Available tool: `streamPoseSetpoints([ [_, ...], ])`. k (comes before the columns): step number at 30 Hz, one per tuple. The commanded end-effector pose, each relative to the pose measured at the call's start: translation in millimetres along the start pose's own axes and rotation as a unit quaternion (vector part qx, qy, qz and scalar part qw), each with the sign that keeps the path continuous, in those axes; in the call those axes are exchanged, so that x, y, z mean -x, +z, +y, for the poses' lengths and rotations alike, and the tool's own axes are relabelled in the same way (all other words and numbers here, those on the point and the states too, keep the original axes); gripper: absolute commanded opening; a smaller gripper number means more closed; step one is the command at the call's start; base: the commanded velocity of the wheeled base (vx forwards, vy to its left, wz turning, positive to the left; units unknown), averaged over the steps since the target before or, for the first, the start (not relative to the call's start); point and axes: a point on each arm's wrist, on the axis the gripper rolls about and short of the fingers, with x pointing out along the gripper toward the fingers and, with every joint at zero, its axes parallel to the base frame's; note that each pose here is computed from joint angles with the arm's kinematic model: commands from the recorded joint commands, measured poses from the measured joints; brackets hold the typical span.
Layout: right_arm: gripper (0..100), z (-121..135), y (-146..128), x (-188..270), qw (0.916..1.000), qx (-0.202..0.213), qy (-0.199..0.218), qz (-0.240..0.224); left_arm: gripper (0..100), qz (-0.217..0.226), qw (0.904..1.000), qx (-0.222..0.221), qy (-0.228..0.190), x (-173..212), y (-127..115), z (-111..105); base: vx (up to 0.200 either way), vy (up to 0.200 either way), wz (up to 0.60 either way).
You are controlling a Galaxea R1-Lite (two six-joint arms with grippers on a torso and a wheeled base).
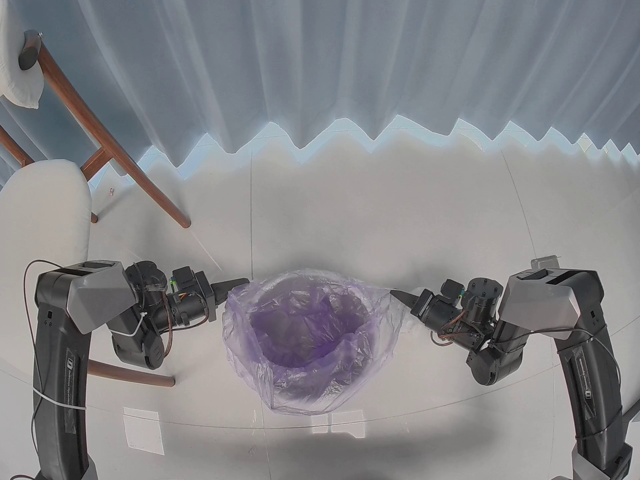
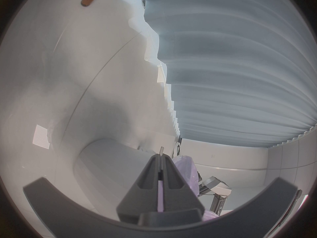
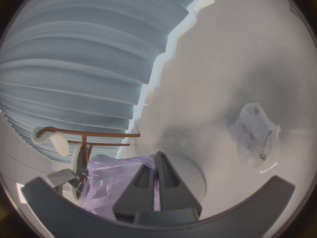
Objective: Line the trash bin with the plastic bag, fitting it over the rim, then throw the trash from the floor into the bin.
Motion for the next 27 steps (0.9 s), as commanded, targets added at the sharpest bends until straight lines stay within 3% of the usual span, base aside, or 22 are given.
streamPoseSetpoints([
  [1,0,-10,-10,-2,0.9999,-0.001,-0.016,0.002,0,0.001,0.9999,0.009,0.007,2,-3,10,0.0,0.0,0.0],
  [2,0,-9,-10,-2,0.9999,0.0,-0.016,0.001,0,0.001,1.0,0.007,0.007,2,-3,9,0.0,0.0,0.0],
  [3,100,-8,-9,-1,0.9999,-0.001,-0.016,0.001,0,0.001,1.0,0.007,0.007,2,-3,9,0.0,0.0,0.0],
  [6,100,1,-4,0,0.9999,0.002,-0.009,-0.009,0,0.0,1.0,0.005,0.006,2,-3,8,0.0,0.0,0.0],
  [8,100,23,5,15,0.9995,-0.015,-0.006,-0.028,0,0.0,1.0,0.005,0.006,2,-3,7,0.0,0.0,0.0],
  [13,100,71,12,50,0.9989,-0.044,0.001,-0.017,0,-0.004,1.0,-0.005,0.002,3,1,1,0.0,0.0,0.0],
  [18,100,100,-3,79,0.9987,-0.048,-0.001,0.016,0,-0.011,0.9995,-0.029,0.001,10,4,-17,0.0,0.0,0.0],
  [23,100,101,-19,91,0.9973,-0.053,-0.021,0.045,0,-0.004,0.9957,-0.092,0.012,17,-5,-23,0.0,0.0,0.0],
  [25,100,89,-28,89,0.9969,-0.039,-0.039,0.056,0,0.007,0.9915,-0.129,0.017,17,-14,-21,0.0,0.0,0.0],
  [27,100,83,-31,86,0.997,-0.021,-0.05,0.056,0,0.01,0.9913,-0.13,0.019,18,-16,-22,0.0,0.0,0.0],
])
